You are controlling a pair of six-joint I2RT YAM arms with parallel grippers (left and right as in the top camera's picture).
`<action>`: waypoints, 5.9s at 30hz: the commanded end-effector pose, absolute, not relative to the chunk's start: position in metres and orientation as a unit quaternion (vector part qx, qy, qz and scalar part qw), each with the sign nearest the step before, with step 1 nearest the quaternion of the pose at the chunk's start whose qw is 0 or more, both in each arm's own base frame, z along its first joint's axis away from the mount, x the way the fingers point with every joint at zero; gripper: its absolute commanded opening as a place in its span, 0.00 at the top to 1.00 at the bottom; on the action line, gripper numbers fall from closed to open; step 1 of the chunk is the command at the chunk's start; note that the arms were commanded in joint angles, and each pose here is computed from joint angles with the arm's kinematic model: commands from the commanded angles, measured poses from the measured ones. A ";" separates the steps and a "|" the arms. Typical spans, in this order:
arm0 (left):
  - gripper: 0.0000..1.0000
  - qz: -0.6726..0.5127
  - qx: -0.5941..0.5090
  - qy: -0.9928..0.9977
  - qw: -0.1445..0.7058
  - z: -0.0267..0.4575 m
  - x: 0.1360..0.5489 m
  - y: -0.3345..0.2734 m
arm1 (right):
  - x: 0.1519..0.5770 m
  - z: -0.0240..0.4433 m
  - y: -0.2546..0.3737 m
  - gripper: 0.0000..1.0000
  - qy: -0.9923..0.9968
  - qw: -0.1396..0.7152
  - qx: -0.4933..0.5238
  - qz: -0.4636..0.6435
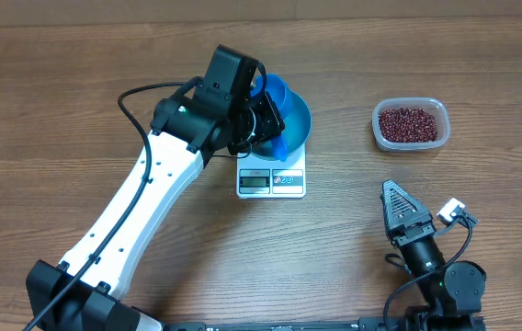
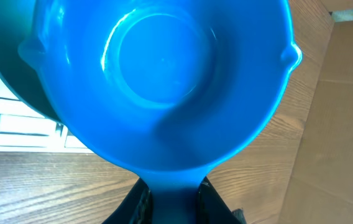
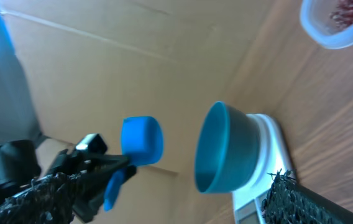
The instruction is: Scoop item into bowl and weigh 150g on scale
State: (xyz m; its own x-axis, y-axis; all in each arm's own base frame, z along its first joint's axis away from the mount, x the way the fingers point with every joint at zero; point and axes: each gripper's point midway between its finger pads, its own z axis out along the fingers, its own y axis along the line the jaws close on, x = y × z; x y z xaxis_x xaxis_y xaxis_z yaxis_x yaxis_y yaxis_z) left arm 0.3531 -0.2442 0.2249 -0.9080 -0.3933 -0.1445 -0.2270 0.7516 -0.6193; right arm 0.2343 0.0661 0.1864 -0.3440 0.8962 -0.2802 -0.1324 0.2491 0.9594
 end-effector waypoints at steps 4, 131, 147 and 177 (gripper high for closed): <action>0.90 -0.327 -0.186 0.916 0.137 0.234 0.359 -0.256 | 0.216 0.224 0.093 0.00 0.613 0.517 0.172 0.573; 0.01 -0.289 -0.160 0.912 0.244 0.274 0.365 -0.210 | 0.359 0.245 0.170 0.96 0.790 0.468 0.076 0.390; 0.00 -0.170 -0.088 0.946 0.261 0.271 0.324 -0.172 | 0.299 0.303 0.082 0.96 0.808 0.520 0.072 0.269; 0.96 -0.076 -0.011 0.964 0.256 0.221 0.258 -0.217 | 0.268 0.295 0.049 0.96 0.824 0.521 0.100 0.197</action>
